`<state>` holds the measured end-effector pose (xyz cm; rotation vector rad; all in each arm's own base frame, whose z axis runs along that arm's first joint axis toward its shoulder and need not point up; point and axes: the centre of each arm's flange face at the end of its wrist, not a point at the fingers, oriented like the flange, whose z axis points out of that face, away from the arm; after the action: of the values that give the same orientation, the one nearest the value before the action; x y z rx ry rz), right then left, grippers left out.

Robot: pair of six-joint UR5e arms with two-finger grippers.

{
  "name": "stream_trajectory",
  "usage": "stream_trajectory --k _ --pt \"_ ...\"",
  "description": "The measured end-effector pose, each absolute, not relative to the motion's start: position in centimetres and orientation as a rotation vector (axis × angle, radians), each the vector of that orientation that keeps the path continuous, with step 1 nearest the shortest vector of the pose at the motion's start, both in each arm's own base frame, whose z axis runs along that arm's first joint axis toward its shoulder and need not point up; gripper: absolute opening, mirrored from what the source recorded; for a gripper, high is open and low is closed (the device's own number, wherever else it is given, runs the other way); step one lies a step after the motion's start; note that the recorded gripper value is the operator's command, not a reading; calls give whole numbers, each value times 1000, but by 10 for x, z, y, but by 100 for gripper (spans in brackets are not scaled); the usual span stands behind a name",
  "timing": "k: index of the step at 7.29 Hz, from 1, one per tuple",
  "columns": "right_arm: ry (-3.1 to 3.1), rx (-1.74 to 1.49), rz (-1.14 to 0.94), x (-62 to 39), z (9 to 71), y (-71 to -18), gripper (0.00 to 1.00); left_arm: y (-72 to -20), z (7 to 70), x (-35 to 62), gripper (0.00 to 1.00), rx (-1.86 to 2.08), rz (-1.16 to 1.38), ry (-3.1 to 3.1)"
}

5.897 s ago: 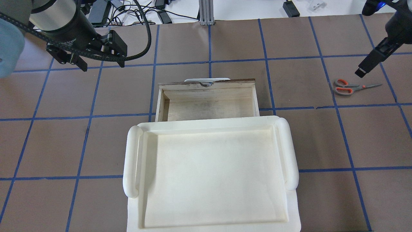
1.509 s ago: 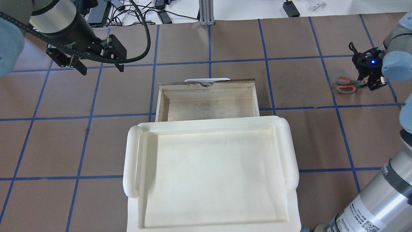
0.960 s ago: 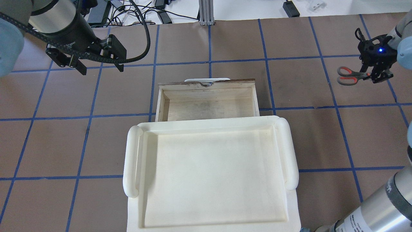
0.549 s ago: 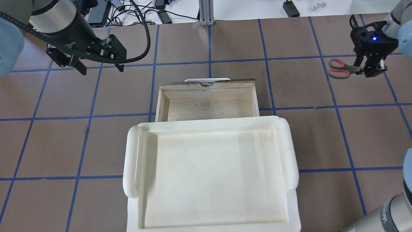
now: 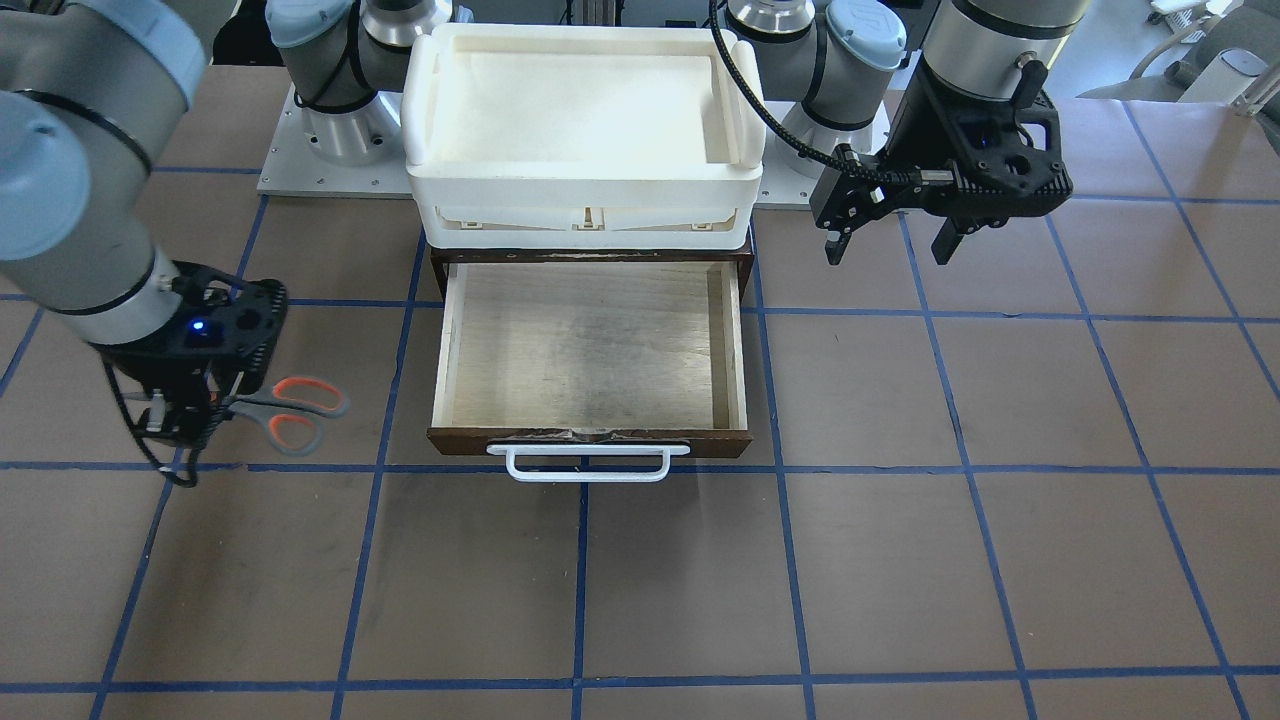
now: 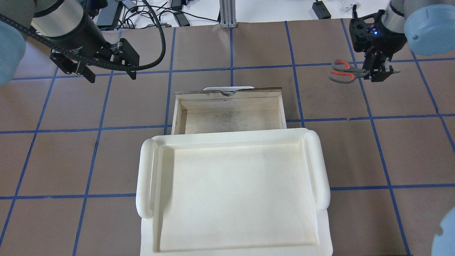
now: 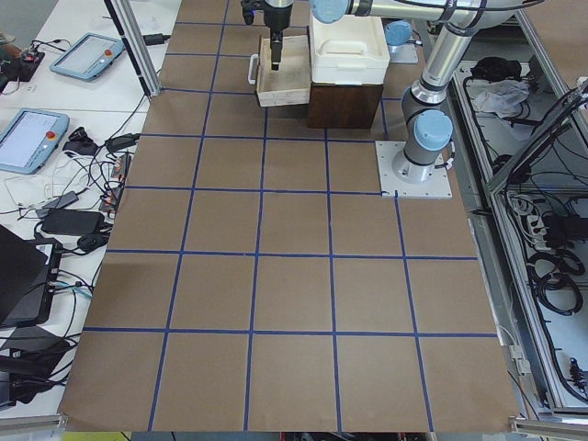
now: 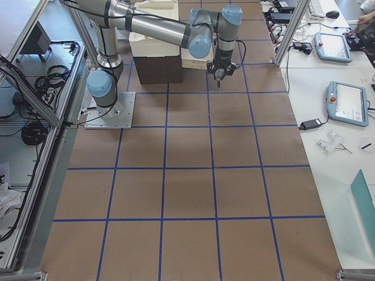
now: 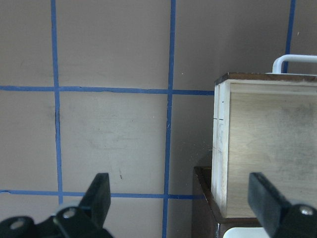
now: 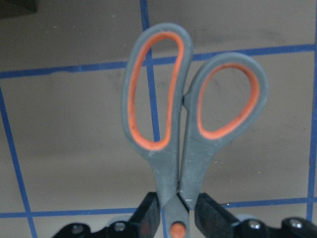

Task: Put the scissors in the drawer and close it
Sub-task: 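Lift the scissors with the right gripper and carry toward the drawer, then lower the scissors into the open drawer with the right gripper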

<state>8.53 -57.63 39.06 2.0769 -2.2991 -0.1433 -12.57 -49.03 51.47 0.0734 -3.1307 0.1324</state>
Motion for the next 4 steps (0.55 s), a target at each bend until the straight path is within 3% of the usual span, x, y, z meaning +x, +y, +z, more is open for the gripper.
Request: stream_trajectory --k 4 --pt "-2337 2028 -107 235 402 -525 0 -490 515 -126 100 75 133 -3131"
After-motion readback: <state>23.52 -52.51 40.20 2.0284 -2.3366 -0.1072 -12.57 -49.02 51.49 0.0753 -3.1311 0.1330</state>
